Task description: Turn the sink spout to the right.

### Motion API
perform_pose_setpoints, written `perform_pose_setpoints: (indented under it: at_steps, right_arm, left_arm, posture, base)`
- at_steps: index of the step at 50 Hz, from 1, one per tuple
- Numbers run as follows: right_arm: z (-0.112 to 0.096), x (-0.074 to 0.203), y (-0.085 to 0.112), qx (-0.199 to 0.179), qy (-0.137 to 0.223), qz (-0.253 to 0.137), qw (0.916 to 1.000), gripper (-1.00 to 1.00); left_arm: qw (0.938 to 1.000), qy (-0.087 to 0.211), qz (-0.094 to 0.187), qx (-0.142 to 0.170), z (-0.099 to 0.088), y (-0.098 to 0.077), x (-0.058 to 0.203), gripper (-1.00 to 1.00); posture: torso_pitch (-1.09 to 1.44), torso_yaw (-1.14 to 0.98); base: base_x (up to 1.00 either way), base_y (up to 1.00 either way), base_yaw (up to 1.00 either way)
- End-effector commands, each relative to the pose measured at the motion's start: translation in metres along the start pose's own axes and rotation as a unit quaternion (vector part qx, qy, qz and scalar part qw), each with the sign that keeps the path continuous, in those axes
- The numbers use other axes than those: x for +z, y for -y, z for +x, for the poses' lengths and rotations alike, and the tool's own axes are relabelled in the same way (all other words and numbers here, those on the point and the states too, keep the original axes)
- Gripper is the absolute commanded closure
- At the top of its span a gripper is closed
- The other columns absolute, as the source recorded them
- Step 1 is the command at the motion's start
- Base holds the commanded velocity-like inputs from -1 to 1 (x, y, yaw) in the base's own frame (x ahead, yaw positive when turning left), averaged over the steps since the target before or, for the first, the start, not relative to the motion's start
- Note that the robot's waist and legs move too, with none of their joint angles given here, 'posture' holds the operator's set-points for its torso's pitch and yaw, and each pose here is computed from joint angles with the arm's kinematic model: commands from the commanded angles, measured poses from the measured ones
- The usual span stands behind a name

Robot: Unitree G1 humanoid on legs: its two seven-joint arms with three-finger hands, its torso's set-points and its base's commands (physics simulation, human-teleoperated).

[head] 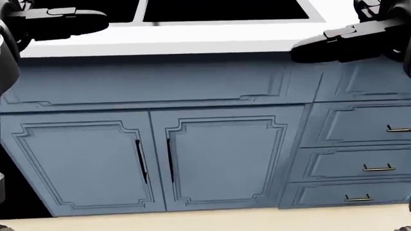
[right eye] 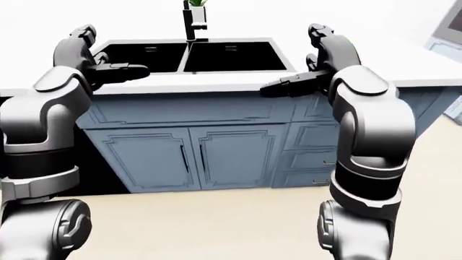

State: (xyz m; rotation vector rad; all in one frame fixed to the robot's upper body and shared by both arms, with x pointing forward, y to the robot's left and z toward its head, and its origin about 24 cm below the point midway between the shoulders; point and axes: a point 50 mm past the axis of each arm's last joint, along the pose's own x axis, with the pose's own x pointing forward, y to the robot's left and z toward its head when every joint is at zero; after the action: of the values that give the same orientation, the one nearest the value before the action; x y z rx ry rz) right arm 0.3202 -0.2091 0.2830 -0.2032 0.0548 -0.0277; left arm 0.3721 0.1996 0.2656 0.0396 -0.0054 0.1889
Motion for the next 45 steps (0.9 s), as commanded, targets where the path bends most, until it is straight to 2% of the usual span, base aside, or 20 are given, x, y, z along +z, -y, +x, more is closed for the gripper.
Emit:
perform_pose_setpoints:
  at_steps: [1,6,28,36,45]
  right_arm:
    - [-0.006,0.016,0.006,-0.017,0.039,-0.005,0.9991,-1.00]
    - [-0.008,0.019,0.007,-0.017,0.040,-0.007,0.9990,-1.00]
    - [-0.007,0.022,0.006,-0.015,0.040,-0.008,0.9991,-1.00]
    - [-0.009,0.025,0.007,-0.013,0.041,-0.009,0.9990,-1.00]
    - [-0.009,0.025,0.007,-0.014,0.041,-0.009,0.9990,-1.00]
  left_arm:
    - [0.9990,0.045,-0.005,-0.005,-0.004,0.002,0.022,-1.00]
    - [0.9990,0.045,-0.003,-0.008,-0.006,0.004,0.021,-1.00]
    - [0.9990,0.045,-0.008,0.001,-0.004,-0.002,0.025,-1.00]
    - [0.9990,0.041,-0.006,0.016,0.006,-0.008,0.022,-1.00]
    - [0.9988,0.042,-0.009,0.025,0.009,-0.014,0.027,-1.00]
  posture:
    - [0.00,0.00]
    - [0.00,0.00]
    - [0.00,0.00]
    - [0.00,0.00]
    - [0.00,0.00]
  base:
    - [0.23,0.00,0.00]
    - [0.23,0.00,0.00]
    - [0.22,0.00,0.00]
    - [0.22,0.00,0.00]
    - [0.22,0.00,0.00]
